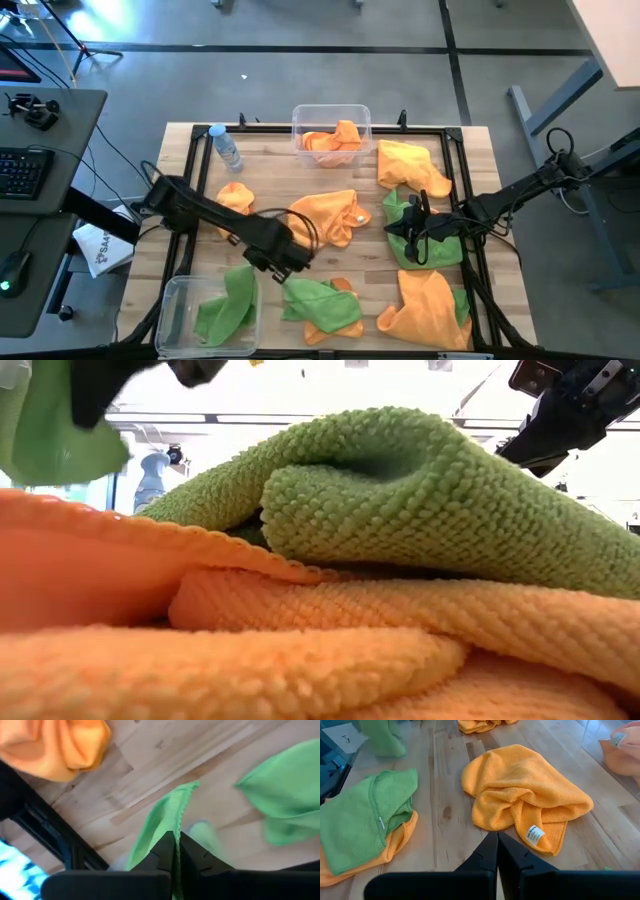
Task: Sort microfiber towel by color & place in baskets
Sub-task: Put the green towel into the bottom transparent bin
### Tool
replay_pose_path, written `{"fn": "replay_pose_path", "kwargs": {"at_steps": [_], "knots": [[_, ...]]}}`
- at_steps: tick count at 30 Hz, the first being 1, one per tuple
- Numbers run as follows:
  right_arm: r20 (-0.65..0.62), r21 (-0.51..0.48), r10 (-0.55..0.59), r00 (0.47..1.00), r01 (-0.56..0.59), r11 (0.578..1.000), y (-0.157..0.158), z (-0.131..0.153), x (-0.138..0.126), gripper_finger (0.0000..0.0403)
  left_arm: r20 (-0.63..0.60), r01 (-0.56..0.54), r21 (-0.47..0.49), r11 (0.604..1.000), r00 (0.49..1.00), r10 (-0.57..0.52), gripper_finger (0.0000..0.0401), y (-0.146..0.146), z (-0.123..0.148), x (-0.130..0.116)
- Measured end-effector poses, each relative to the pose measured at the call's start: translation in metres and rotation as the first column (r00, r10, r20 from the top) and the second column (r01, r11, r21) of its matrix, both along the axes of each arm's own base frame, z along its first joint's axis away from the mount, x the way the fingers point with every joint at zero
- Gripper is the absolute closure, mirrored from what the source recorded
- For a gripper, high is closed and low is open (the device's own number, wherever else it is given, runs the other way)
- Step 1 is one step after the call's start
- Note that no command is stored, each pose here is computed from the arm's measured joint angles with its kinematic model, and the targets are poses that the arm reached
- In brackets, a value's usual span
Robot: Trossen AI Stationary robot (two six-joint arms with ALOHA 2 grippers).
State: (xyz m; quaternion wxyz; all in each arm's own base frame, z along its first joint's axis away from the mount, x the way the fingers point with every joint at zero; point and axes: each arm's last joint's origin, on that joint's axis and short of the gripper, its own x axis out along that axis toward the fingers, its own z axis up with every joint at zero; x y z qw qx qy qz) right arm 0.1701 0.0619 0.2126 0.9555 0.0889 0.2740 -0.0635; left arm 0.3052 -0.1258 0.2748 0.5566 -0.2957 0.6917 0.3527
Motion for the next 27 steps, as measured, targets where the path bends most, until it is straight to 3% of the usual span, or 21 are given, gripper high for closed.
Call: {"fn": "replay_pose_path", "kwargs": {"at_steps": [5, 9, 12, 16, 21, 27], "knots": [[0.000, 0.000, 0.000, 1.000, 0.000, 1.000, 0.000, 0.000, 0.000, 0.0403, 0.192, -0.118, 0.028, 0.993, 0.975, 0.111, 0.0400, -0.004, 0.050, -0.039], [0.001, 0.001, -0.001, 1.000, 0.001, 1.000, 0.000, 0.000, 0.000, 0.0403, 0.281, -0.234, -0.040, 0.971, 0.930, 0.236, 0.0401, -0.019, 0.080, -0.077], [0.001, 0.003, -0.002, 1.000, 0.002, 1.000, 0.000, 0.000, 0.000, 0.0403, 0.282, -0.313, -0.097, 0.945, 0.902, 0.327, 0.0401, -0.036, 0.090, -0.103], [0.001, 0.003, -0.001, 1.000, 0.001, 1.000, 0.000, 0.000, 0.000, 0.0403, 0.229, -0.383, -0.184, 0.905, 0.879, 0.419, 0.0401, -0.068, 0.092, -0.126], [0.001, 0.000, -0.003, 1.000, 0.003, 1.000, 0.000, 0.000, 0.000, 0.0403, 0.221, -0.398, -0.310, 0.864, 0.853, 0.472, 0.0401, -0.107, 0.084, -0.129], [0.011, -0.024, -0.037, 0.999, 0.037, 0.999, -0.001, 0.000, 0.000, 0.0403, 0.130, -0.441, -0.205, 0.874, 0.873, 0.471, 0.0401, -0.119, 0.059, -0.114]]}}
